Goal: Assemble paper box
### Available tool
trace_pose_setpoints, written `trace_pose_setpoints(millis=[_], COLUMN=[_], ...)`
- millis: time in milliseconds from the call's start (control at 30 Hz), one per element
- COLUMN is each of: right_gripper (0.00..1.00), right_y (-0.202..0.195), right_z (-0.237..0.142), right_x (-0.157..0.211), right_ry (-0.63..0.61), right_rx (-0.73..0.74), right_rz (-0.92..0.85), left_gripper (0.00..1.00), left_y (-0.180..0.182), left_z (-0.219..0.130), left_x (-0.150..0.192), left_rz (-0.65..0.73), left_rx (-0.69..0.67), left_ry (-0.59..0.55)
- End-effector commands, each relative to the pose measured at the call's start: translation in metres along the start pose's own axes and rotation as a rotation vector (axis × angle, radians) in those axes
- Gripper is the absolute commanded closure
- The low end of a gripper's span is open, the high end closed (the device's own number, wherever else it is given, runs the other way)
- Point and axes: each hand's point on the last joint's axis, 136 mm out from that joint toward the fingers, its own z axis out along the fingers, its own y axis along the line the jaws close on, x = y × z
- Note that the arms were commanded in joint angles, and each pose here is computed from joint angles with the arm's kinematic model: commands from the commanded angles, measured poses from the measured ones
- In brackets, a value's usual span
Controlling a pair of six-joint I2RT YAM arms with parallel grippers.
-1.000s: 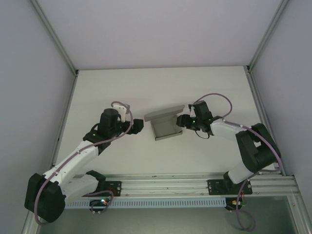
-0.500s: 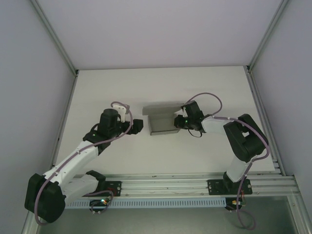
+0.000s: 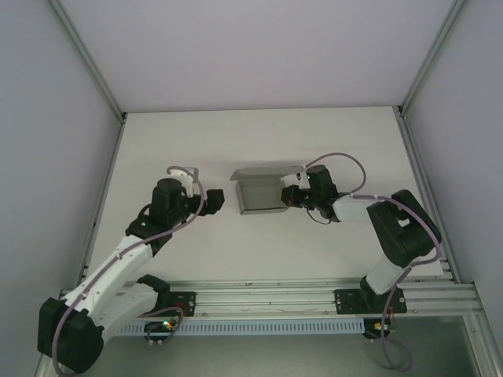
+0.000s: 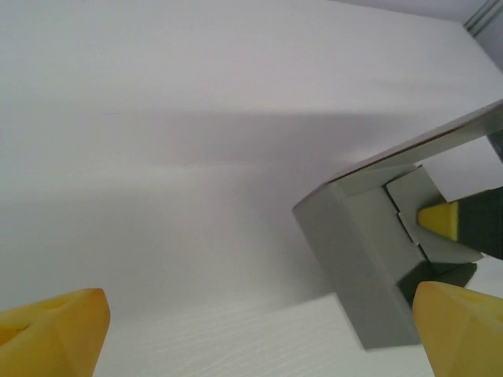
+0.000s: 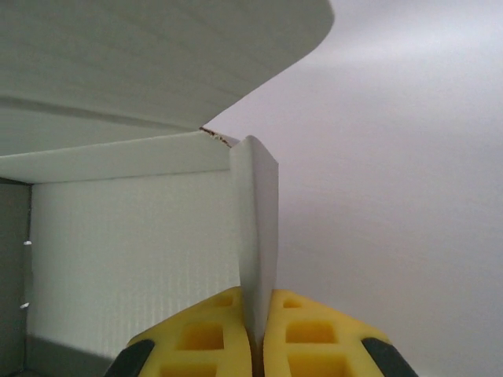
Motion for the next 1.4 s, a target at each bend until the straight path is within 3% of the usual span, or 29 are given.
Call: trace_pose_setpoints(millis=[0, 233, 400, 567, 800, 1167, 1233, 1367], right_gripper=[1.00, 1.00, 1.00, 1.00, 0.93, 0.85, 0.96, 1.00], right_y=[0.125, 0.191, 0.204, 0.184, 0.162, 0.135, 0.131, 0.131], right_z=[-0.068, -0.120, -0.111, -0.091, -0.061, -0.019, -0.014, -0.013], right_x=[-0.060, -0.062, -0.042, -0.041, -0.025, 0.019, 0.018, 0.006], right_ry=[-0.252, -0.312, -0.265, -0.260, -0.149, 0.075, 0.056, -0.001], right_rx=[-0.414, -0.551, -0.496, -0.359, -0.141, -0.038, -0.030, 0.005], right_rz=[-0.245, -0.392, -0.474, -0.415, -0.477, -0.568, -0.543, -0.543], left_gripper=[0.00, 0.00, 0.00, 0.00, 0.00, 0.00, 0.00, 0.00], left_y=[0.001, -0.041, -0.085, -0.128, -0.148, -0.156, -0.158, -0.159], left_z=[-0.004, -0.003, -0.007, -0.012, -0.009, 0.004, 0.005, 0.010], left_x=[-0.009, -0.047, -0.079, -0.086, -0.080, -0.089, -0.088, -0.084], left_rz=[-0.098, -0.087, -0.045, 0.051, 0.095, 0.003, 0.006, 0.004], left_rx=[0.039, 0.294, 0.513, 0.683, 0.719, 0.680, 0.689, 0.686], left_ry=[-0.056, -0.148, -0.191, -0.179, -0.138, -0.075, -0.074, -0.060])
